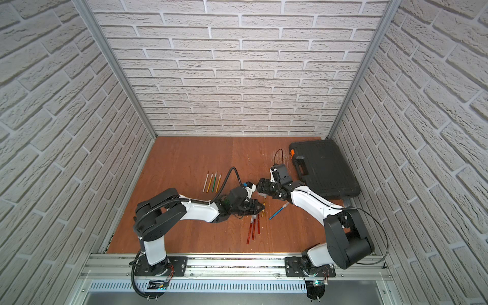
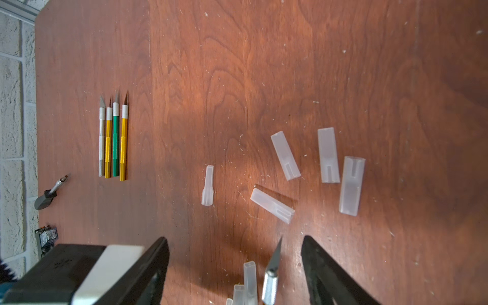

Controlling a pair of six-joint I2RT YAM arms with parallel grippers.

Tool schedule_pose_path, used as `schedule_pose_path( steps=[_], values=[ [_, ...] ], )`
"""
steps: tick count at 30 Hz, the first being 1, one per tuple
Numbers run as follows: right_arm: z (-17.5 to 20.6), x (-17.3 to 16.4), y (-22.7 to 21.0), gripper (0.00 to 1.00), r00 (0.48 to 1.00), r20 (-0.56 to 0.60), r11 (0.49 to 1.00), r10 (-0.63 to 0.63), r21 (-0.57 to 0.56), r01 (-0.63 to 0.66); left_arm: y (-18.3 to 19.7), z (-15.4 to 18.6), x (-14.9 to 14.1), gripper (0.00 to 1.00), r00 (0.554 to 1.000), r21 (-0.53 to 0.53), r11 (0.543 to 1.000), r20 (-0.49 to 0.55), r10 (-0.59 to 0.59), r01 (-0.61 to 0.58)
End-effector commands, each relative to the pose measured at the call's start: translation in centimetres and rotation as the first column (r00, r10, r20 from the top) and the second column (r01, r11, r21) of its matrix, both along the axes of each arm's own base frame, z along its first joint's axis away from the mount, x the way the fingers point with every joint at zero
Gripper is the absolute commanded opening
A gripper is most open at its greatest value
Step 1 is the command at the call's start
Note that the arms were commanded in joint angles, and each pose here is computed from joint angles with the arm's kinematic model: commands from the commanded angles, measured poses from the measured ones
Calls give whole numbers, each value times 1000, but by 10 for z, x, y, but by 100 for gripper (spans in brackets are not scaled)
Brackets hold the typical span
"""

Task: Remove protective caps from carving knives
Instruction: Place the protective sleeve at the center of the board, then place the carving knife at the center of the board.

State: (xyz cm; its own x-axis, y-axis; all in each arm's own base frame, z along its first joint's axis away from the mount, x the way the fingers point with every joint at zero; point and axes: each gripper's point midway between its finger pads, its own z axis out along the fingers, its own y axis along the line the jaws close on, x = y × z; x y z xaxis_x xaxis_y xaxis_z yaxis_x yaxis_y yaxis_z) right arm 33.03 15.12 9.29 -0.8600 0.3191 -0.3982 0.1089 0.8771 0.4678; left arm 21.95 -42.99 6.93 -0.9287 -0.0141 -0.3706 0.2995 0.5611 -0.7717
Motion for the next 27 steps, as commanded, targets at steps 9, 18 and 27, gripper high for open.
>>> schedule_pose_path(
  steps=[9, 18, 27],
  values=[
    [37, -16, 2, 78, 990, 99, 995, 99, -7, -99, 66, 6, -1, 0, 999, 166, 985, 20, 34, -37],
    [47, -47, 12, 77, 965, 92, 969, 245, 7, -246, 140, 10, 30, 0, 990, 298, 944, 47, 134, -142],
    [39, -58, 15, 76, 957, 67, 959, 282, -29, -281, 191, -3, 64, 0, 986, 488, 856, 73, 152, -168]
  ],
)
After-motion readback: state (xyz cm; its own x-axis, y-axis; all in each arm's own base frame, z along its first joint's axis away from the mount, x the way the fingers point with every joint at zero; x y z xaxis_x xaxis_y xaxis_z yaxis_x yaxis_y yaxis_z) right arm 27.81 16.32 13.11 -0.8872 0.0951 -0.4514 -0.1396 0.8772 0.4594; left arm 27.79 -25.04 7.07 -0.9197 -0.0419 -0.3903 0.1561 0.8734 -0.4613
